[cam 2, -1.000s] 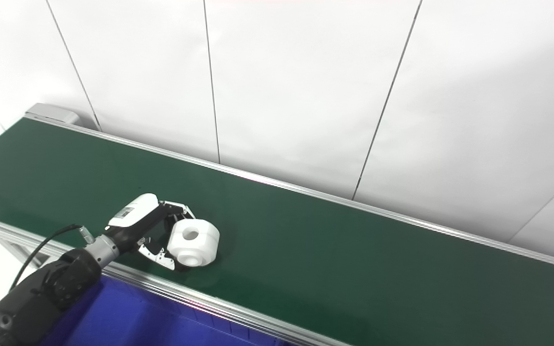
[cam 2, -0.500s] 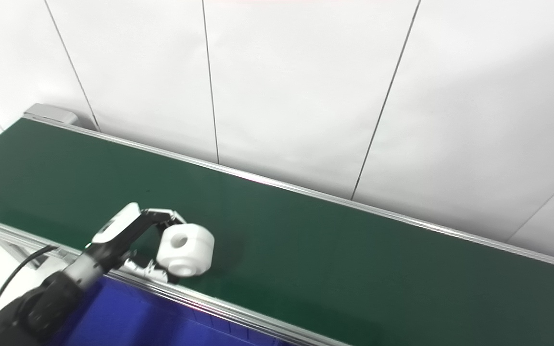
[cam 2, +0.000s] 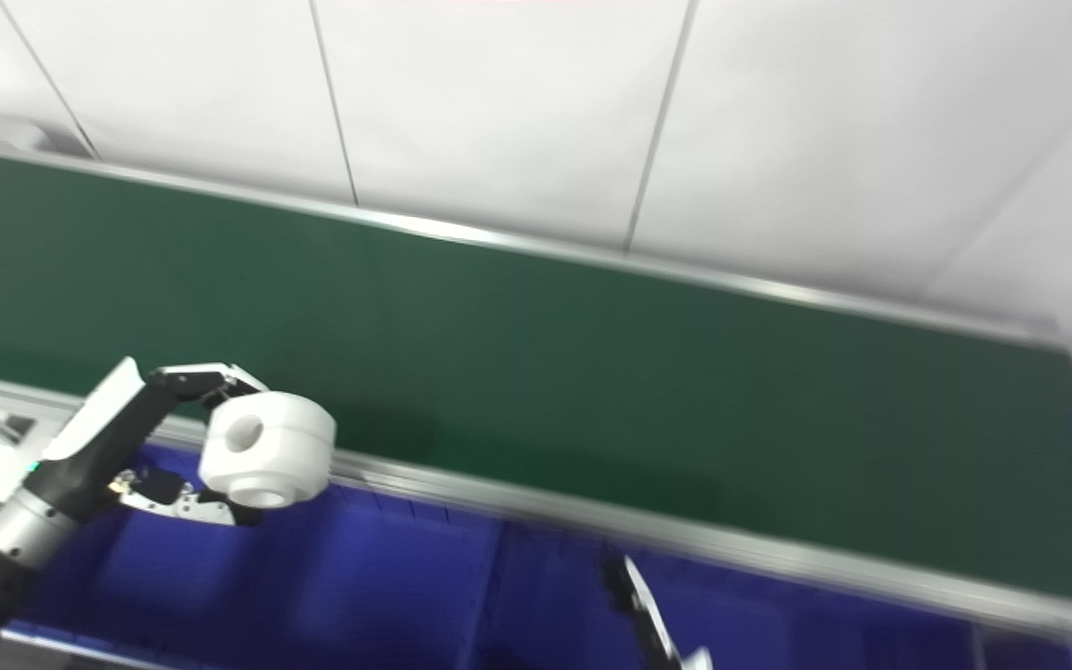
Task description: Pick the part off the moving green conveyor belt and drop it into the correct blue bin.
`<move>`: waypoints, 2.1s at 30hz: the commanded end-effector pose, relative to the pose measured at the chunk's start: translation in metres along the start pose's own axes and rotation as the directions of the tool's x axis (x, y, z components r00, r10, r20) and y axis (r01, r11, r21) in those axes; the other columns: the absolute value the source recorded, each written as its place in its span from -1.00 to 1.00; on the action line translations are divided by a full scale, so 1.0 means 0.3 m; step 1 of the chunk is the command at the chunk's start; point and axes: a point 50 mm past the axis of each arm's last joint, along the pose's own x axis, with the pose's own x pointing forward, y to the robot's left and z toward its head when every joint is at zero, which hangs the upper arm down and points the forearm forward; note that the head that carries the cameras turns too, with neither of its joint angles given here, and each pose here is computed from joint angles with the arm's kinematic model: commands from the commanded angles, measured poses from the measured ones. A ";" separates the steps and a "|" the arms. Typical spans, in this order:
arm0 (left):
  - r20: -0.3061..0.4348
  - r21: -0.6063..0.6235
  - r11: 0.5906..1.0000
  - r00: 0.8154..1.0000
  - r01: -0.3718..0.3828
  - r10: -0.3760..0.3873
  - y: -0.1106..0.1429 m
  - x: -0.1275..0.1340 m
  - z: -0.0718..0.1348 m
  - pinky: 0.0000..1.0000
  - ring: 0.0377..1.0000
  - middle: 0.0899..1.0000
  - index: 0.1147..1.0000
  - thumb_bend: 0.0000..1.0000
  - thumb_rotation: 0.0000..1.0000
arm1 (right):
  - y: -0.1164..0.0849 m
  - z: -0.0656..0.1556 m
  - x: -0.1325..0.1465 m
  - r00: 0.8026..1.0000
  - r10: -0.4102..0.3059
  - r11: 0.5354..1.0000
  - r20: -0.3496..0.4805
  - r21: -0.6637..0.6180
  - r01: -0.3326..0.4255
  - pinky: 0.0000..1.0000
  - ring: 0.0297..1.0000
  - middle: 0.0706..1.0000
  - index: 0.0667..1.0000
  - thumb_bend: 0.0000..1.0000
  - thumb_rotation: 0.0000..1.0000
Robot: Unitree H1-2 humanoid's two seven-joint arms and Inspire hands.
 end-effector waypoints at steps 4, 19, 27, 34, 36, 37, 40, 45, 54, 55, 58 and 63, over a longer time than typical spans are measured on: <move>0.007 0.045 0.995 0.996 0.092 -0.092 -0.020 -0.054 0.024 -0.33 -0.23 -0.18 -0.11 0.03 -1.00 | -0.013 0.055 0.007 0.999 -0.002 1.000 0.053 0.004 0.001 0.59 0.68 0.72 0.81 0.66 0.41; -0.176 0.131 0.963 0.962 0.234 -0.210 -0.128 -0.140 -0.087 -0.62 -0.55 -0.16 -0.15 0.04 -1.00 | -0.032 0.075 0.008 0.999 -0.003 1.000 0.038 0.001 0.003 0.58 0.67 0.71 0.77 0.69 0.40; -0.318 0.076 0.968 0.926 0.240 -0.204 -0.159 -0.132 -0.117 0.11 0.27 0.34 0.26 0.13 -0.62 | -0.029 0.070 0.015 0.999 -0.008 1.000 0.042 0.000 0.008 0.55 0.64 0.70 0.77 0.67 0.40; -0.357 0.028 0.954 0.895 0.297 -0.268 -0.198 -0.117 -0.114 0.73 0.87 0.96 0.95 0.40 0.37 | -0.028 0.075 0.016 0.999 -0.008 1.000 0.045 0.003 0.008 0.57 0.66 0.70 0.77 0.66 0.39; -0.344 -0.001 0.960 0.902 0.278 -0.262 -0.205 -0.115 -0.103 0.79 0.93 0.99 0.99 0.47 0.45 | -0.027 0.076 0.017 0.999 -0.010 1.000 0.046 0.000 0.010 0.56 0.65 0.70 0.77 0.66 0.39; -0.339 -0.011 0.963 0.905 0.270 -0.257 -0.206 -0.114 -0.098 0.80 0.94 1.00 1.00 0.49 0.46 | -0.027 0.076 0.017 0.999 -0.010 1.000 0.045 0.000 0.010 0.56 0.65 0.70 0.77 0.66 0.40; -0.286 -0.083 0.972 0.929 0.218 -0.233 -0.215 -0.108 -0.059 0.84 0.96 1.00 1.00 0.53 0.43 | -0.025 0.076 0.018 0.999 -0.008 1.000 0.045 0.000 0.008 0.56 0.66 0.70 0.77 0.67 0.41; -0.154 -0.181 0.968 0.967 0.172 -0.201 -0.228 -0.100 0.004 0.80 0.92 0.98 0.98 0.72 0.31 | -0.017 0.079 0.019 0.999 -0.008 1.000 0.043 0.008 0.007 0.58 0.66 0.70 0.77 0.67 0.40; 0.049 -0.395 0.908 0.990 0.138 -0.129 -0.298 -0.061 0.121 0.66 0.77 0.81 0.79 0.77 0.14 | 0.025 0.075 0.024 0.999 -0.005 1.000 0.035 0.014 0.004 0.52 0.63 0.70 0.78 0.71 0.35; 0.057 -0.407 0.902 0.990 0.143 -0.131 -0.304 -0.059 0.127 0.66 0.77 0.80 0.79 0.77 0.12 | 0.030 0.076 0.024 0.999 -0.004 1.000 0.034 0.016 0.003 0.53 0.64 0.70 0.78 0.71 0.34; 0.074 -0.423 0.894 0.989 0.148 -0.128 -0.322 -0.050 0.145 0.65 0.76 0.79 0.79 0.77 0.12 | 0.049 0.081 0.023 1.000 -0.008 1.000 0.027 0.012 0.008 0.52 0.64 0.71 0.79 0.73 0.36; 0.088 -0.469 0.871 0.989 0.146 -0.118 -0.351 -0.042 0.168 0.76 0.78 0.79 0.80 0.74 0.14 | 0.075 0.092 0.032 0.999 -0.022 1.000 0.037 0.013 0.021 0.55 0.66 0.73 0.80 0.67 0.27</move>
